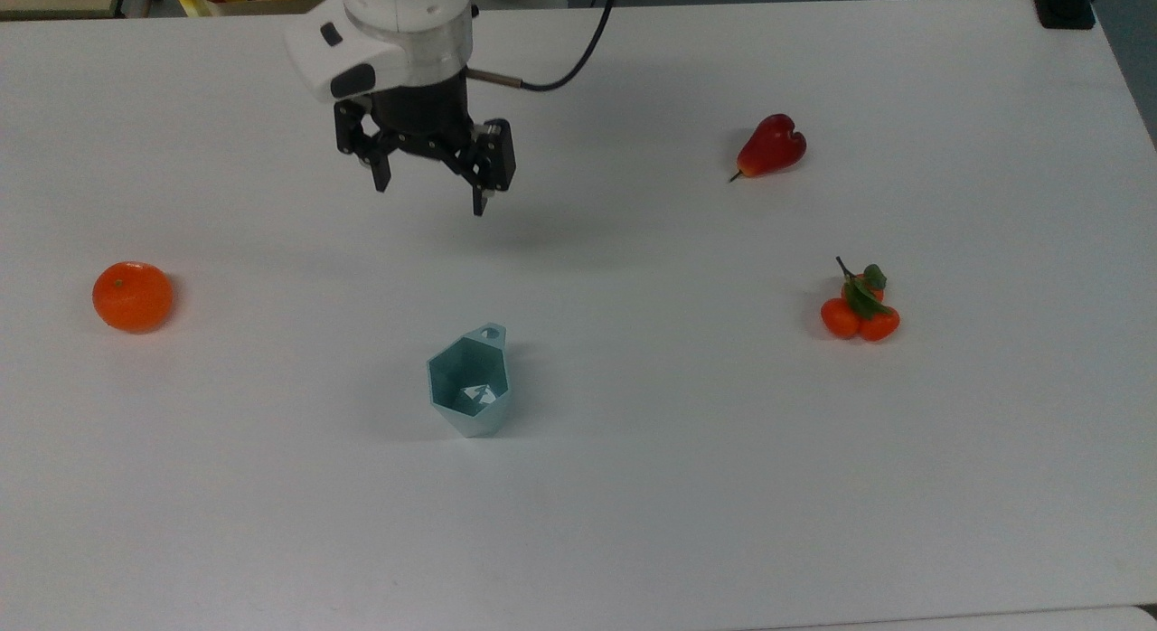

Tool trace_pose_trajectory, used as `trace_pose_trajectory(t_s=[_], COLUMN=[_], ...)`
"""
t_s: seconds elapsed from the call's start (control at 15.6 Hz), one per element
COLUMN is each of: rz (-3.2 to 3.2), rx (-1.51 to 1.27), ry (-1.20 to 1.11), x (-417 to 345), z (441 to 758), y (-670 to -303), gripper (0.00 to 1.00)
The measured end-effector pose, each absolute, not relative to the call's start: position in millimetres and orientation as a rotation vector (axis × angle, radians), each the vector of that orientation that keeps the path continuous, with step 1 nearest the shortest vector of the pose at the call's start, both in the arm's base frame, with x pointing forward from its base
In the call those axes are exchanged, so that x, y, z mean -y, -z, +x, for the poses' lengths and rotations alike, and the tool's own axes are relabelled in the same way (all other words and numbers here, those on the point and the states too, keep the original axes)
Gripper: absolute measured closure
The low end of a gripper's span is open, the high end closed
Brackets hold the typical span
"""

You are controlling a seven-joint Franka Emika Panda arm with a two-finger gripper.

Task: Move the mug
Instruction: 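Move the open gripper down over the teal mug's rim, then close the gripper on the teal mug's rim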

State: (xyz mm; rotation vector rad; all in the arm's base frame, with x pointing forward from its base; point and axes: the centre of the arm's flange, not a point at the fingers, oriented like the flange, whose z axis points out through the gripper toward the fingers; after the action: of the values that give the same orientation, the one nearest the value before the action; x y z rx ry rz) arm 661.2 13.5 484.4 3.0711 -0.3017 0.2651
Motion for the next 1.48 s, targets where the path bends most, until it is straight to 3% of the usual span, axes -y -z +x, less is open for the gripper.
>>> trace_pose_trajectory(t_s=[0.71, 0.9, 1.09, 1.22, 1.35, 1.48], rz=[3.049, 3.03, 3.03, 3.03, 3.031, 3.028], rx=[0.388, 0.349, 0.334, 0.331, 0.329, 0.324], ry=[-0.422, -0.395, -0.444, -0.46, -0.457, -0.458], x=[-58.6, -62.9, -66.6, -67.3, -67.9, -68.5], z=[706.2, 710.2, 715.3, 716.7, 717.0, 717.0], y=[-380.2, -359.5, -350.9, -348.0, -345.0, -344.8], gripper=[0.0, 0.05, 0.15, 0.33, 0.38, 0.58])
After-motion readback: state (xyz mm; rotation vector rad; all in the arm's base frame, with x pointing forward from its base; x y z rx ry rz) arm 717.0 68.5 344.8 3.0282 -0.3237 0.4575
